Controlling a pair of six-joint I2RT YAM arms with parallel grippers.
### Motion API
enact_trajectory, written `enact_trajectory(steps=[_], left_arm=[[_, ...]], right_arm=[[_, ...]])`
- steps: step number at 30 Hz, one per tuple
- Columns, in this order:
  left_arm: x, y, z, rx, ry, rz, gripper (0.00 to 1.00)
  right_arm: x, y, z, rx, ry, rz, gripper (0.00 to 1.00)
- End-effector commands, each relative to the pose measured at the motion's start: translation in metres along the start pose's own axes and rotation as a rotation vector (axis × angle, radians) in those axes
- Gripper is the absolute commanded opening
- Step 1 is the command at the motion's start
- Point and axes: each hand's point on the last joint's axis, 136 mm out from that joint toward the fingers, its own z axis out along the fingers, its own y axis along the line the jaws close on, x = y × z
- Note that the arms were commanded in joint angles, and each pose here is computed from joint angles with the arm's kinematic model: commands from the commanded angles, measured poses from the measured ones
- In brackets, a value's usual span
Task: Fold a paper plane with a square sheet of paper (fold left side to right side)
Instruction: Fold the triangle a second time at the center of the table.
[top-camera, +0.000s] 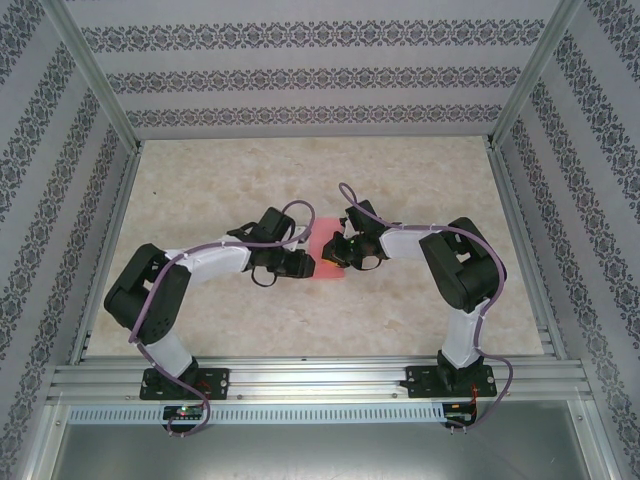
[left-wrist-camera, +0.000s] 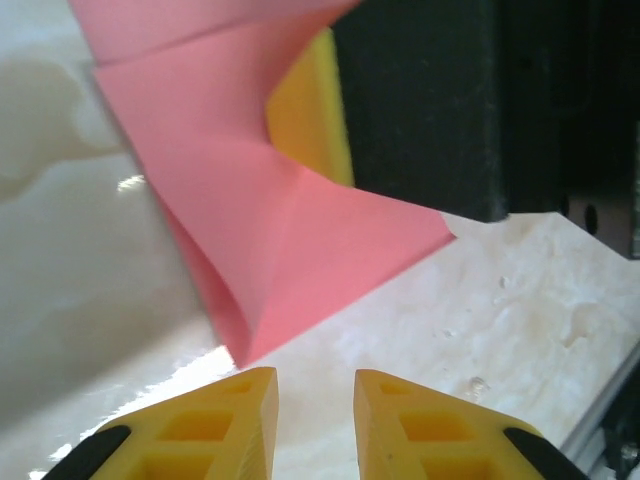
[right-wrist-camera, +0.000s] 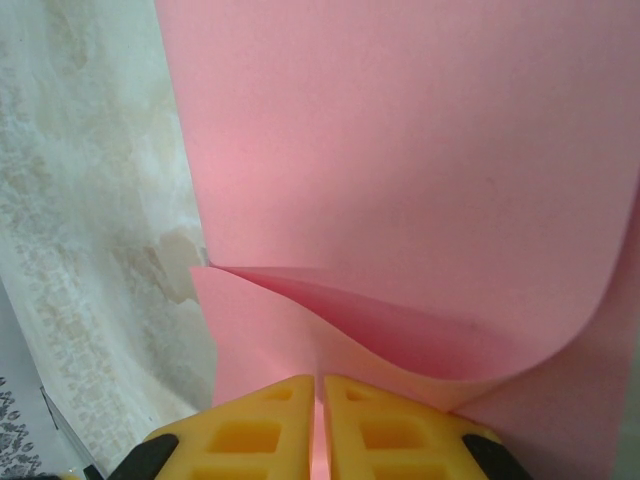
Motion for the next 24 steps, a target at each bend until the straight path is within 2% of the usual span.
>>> enact_trajectory(steps=[1,5,12,24], left_arm=[[-0.021,-0.038,-0.003,0.129,-0.074,0.024,0.28],[-0.018,-0.036,0.011,0.115,-0.041,0.02,0.28],[-0.011,-0.011,0.026,0.021,-0.007,-0.002,0.28],[0.0,0.01,0.037,-0.048,0.03,-0.02,0.28]], right_arm=[[0.018,-0.037,0.012,0.135,0.05,0.027,0.13],[0.017,-0.037,0.012,0.136,0.05,0.025,0.13],[0.017,-0.037,0.011,0.14,0.052,0.021,0.13],[0.017,-0.036,0.011,0.139,0.051,0.019,0.14]])
